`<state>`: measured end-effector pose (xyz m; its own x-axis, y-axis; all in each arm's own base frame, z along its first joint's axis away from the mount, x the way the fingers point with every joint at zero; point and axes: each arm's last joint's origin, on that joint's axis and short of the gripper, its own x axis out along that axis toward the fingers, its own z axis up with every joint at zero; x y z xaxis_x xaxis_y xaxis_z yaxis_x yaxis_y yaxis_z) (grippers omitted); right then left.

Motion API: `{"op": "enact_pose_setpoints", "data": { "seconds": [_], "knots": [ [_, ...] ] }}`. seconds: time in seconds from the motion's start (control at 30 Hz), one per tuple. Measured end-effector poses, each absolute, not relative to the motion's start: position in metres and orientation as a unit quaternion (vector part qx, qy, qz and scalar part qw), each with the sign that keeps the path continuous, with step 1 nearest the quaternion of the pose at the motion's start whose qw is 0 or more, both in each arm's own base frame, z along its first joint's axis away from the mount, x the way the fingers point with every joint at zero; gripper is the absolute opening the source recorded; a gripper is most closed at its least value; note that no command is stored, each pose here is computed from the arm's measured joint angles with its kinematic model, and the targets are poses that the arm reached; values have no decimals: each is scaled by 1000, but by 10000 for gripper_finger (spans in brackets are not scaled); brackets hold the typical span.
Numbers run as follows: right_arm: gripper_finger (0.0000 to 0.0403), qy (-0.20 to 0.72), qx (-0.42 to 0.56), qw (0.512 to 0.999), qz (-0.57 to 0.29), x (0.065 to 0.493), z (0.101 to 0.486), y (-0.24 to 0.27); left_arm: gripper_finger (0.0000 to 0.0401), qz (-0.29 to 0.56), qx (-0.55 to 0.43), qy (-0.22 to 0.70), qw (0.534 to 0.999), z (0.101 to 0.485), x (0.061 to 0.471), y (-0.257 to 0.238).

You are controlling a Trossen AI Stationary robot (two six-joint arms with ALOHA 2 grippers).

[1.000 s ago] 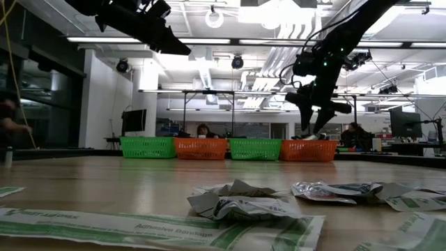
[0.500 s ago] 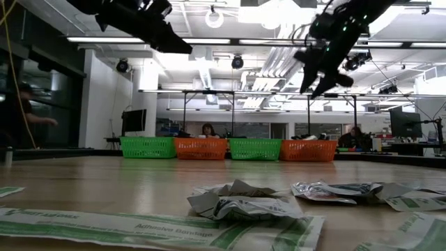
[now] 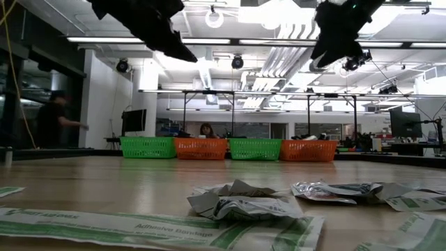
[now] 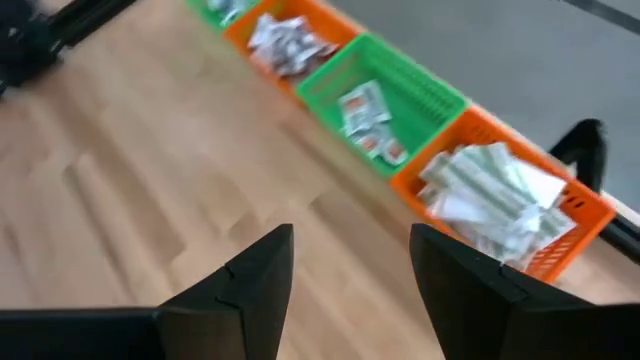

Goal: Pick & Place First Aid Supplies
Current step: Put the gray towelette pack in the left orange bin

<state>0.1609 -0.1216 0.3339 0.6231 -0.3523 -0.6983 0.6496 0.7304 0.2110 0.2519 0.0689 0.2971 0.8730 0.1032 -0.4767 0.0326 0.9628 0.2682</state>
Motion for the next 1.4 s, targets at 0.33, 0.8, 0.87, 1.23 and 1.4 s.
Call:
{"op": "enact_pose_setpoints", "data": {
  "seconds": [0.33,0.8,0.87,1.23,1.4],
  "knots": [
    [195,338,169,899,-224,151,348,-59,190,-11,81,308,948,262,287,-12],
    [194,359,124,911,-162,150,348,-5,190,-19,-4,333,943,209,311,-109],
    [194,358,120,913,-155,150,348,2,190,-31,16,342,939,205,316,-120],
    [195,358,115,918,-127,147,348,24,190,-171,167,389,890,182,365,-159],
    [195,358,118,919,-116,145,348,30,190,-201,205,409,866,174,374,-164]
  ]
}}
